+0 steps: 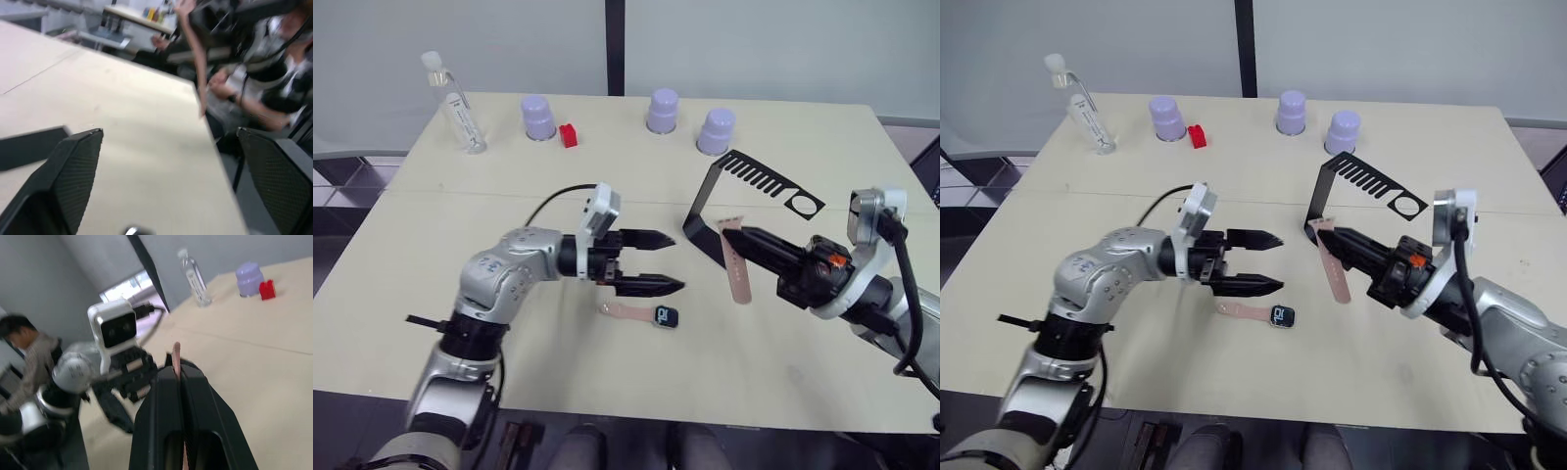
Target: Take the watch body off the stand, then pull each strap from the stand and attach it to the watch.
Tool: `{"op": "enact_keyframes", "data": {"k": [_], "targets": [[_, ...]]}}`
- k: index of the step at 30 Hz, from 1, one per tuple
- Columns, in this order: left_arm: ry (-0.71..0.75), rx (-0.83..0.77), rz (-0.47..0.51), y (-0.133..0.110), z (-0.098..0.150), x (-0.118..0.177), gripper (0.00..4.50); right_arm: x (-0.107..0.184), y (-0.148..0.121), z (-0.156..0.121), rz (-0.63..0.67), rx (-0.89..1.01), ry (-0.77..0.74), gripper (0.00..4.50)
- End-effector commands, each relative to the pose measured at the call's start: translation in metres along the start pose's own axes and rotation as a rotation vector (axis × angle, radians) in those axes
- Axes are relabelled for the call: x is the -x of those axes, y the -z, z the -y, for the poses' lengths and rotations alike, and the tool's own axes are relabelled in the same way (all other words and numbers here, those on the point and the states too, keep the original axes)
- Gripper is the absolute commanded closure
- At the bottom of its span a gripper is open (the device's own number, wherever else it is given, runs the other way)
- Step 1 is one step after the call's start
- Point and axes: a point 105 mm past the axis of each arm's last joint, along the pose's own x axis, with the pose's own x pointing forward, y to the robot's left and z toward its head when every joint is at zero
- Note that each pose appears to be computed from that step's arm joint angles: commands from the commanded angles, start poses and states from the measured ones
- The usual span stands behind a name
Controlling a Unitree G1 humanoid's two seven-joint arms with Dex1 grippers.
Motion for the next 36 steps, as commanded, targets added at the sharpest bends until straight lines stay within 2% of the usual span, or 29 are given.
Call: {"op": "enact_keyframes", "data": {"k": [1, 5, 7, 13, 26, 29, 36], "targets": [[-0.007, -0.113, -0.137, 0.023, 0.005, -0.006, 0.04, 0.007, 0.016, -0.018, -0.159, 0.155, -0.058, 4.5], [0.001, -0.247, -0.255, 0.048, 0.009, -0.01, 0.04, 0.016, 0.042, -0.01, -0.332, 0.276, -0.037, 4.5], [-0.029, -0.272, -0.278, 0.056, 0.006, -0.015, 0.04, 0.019, 0.052, -0.007, -0.376, 0.302, -0.034, 4.5], [-0.034, -0.286, -0.275, 0.072, 0.008, -0.034, 0.04, 0.019, 0.062, -0.004, -0.392, 0.327, -0.029, 4.5], [-0.047, -0.284, -0.265, 0.077, 0.002, -0.05, 0.04, 0.021, 0.067, -0.001, -0.406, 0.329, -0.017, 4.5], [-0.033, -0.284, -0.267, 0.078, 0.004, -0.049, 0.83, 0.02, 0.067, -0.002, -0.4, 0.323, -0.026, 4.5], [-0.024, -0.276, -0.274, 0.079, 0.006, -0.051, 0.83, 0.018, 0.066, -0.003, -0.383, 0.309, -0.027, 4.5]]}}
